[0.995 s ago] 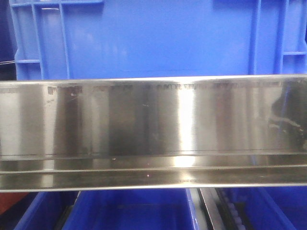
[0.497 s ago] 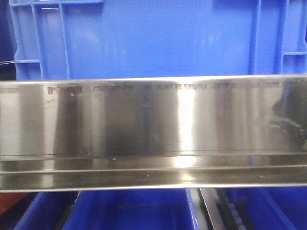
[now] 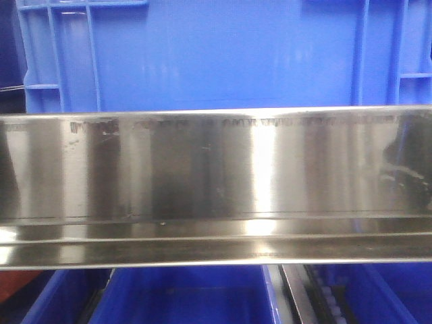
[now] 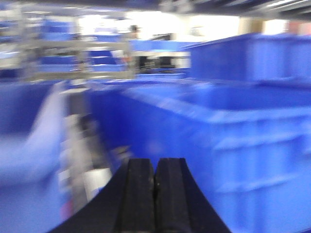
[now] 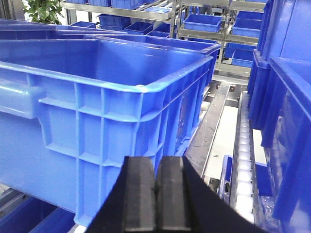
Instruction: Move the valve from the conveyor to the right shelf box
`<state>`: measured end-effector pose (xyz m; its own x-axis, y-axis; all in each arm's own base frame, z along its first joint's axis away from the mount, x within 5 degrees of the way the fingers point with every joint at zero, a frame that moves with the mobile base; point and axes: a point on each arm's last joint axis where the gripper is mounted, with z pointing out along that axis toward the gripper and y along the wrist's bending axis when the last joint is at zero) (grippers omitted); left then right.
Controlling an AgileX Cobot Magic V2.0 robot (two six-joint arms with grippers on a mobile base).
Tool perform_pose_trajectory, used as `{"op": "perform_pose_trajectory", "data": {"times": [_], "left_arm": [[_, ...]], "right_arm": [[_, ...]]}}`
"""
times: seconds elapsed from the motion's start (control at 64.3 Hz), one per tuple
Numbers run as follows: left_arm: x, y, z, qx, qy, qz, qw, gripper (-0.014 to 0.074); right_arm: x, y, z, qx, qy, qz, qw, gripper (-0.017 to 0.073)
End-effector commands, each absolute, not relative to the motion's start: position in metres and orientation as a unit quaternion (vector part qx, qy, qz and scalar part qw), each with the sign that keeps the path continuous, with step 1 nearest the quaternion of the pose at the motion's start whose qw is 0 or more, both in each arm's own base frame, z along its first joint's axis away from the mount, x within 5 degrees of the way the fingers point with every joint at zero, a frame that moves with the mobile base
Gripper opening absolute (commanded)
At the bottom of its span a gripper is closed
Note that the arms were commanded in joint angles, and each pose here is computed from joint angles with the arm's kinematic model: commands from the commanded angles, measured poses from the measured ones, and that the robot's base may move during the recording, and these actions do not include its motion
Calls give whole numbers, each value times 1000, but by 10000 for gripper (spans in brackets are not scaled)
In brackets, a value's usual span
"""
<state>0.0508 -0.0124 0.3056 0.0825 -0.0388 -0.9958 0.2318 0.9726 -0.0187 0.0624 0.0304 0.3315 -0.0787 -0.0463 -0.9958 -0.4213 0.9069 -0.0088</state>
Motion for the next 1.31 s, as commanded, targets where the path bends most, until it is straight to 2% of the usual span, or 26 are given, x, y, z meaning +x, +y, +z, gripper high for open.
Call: {"op": "perform_pose_trajectory", "data": {"times": [0.0, 0.357, 0.42, 0.528, 1.29], "left_arm": [[46, -8, 288, 37, 662, -84, 744, -111], [56, 0, 215, -24, 671, -27, 741, -111], [55, 1, 219, -28, 650, -22, 759, -111], [56, 1, 215, -30, 668, -20, 743, -111], [56, 1, 216, -31, 665, -20, 746, -111]], "right_arm": [[62, 29, 333, -161, 715, 138, 667, -162], [62, 29, 333, -161, 714, 138, 667, -162], [62, 29, 333, -161, 714, 138, 667, -162], [62, 29, 333, -160, 713, 138, 669, -162], [62, 29, 333, -160, 713, 138, 669, -162]]}}
